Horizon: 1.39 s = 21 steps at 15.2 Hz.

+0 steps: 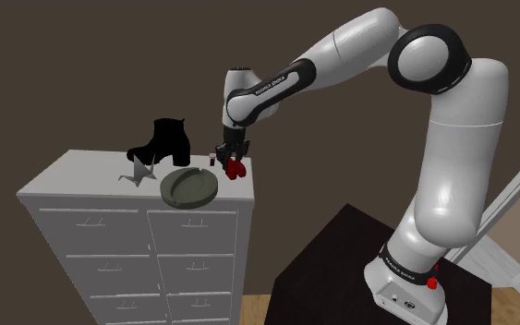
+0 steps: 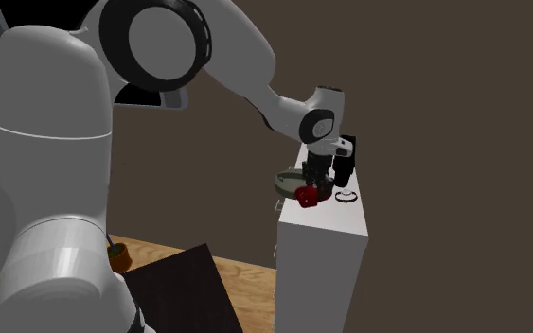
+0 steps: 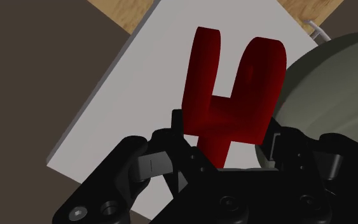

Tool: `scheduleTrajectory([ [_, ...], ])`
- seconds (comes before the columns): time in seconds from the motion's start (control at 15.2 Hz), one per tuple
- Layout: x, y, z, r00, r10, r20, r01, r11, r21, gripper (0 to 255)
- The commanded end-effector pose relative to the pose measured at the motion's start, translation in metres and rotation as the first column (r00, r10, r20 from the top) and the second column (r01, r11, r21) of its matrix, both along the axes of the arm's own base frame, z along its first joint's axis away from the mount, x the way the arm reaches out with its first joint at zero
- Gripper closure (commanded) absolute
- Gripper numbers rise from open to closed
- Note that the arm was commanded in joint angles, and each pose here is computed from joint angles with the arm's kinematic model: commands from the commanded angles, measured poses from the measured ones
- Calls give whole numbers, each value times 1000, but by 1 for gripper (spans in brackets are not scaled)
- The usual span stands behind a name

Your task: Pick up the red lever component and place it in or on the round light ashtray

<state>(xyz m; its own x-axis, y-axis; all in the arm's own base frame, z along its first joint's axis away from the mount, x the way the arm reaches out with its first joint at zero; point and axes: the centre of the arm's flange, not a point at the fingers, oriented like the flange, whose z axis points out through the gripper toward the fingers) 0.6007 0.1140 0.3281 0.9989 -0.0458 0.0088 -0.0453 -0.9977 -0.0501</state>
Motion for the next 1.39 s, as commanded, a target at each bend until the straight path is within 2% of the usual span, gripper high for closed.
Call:
scheduleTrajectory([
  [0.0, 1, -1, 11, 1000, 0, 0, 0, 1000, 0, 255],
  [0.66, 1, -1, 63, 1000, 0, 0, 0, 1000, 0, 255],
  [1.32, 38, 126, 70, 1000, 0, 0, 0, 1000, 0, 255],
])
